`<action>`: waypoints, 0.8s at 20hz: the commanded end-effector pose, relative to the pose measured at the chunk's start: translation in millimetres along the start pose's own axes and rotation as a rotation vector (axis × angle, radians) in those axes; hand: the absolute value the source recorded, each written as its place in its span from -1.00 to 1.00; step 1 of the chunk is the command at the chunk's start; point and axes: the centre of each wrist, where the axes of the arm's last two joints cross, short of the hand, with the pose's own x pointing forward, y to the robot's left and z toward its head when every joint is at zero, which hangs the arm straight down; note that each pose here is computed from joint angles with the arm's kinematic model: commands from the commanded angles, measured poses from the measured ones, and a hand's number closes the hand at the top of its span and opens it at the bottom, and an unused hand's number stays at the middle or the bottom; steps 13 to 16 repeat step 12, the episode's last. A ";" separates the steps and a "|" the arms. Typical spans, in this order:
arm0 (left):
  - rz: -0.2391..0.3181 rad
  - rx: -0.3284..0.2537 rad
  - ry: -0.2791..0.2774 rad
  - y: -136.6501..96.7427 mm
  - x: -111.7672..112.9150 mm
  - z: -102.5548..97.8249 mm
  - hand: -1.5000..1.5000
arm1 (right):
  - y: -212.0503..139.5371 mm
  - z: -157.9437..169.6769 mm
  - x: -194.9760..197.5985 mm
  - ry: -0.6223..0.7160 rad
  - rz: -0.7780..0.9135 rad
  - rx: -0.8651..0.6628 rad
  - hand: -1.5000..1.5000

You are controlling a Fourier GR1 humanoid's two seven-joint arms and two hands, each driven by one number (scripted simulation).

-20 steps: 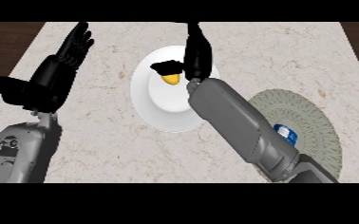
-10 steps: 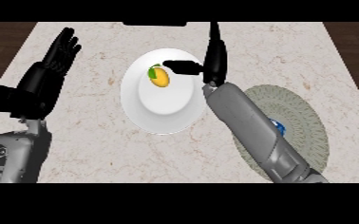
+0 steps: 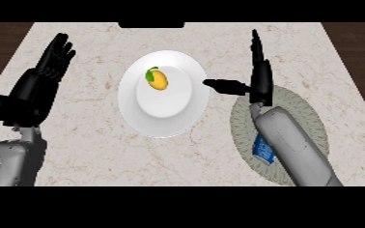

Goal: Pick the lemon from the placemat and place it in the plate

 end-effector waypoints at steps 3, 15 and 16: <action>0.001 0.009 -0.010 18.3 36.8 -18.0 0.00 | -53.6 13.9 -25.6 -0.018 0.036 0.020 -1.00; 0.007 0.005 -0.005 2.1 -5.8 -1.3 0.00 | -106.3 38.2 -24.2 -0.064 0.104 -0.025 -1.00; 0.007 0.005 -0.005 2.1 -5.8 -1.3 0.00 | -106.3 38.2 -24.2 -0.064 0.104 -0.025 -1.00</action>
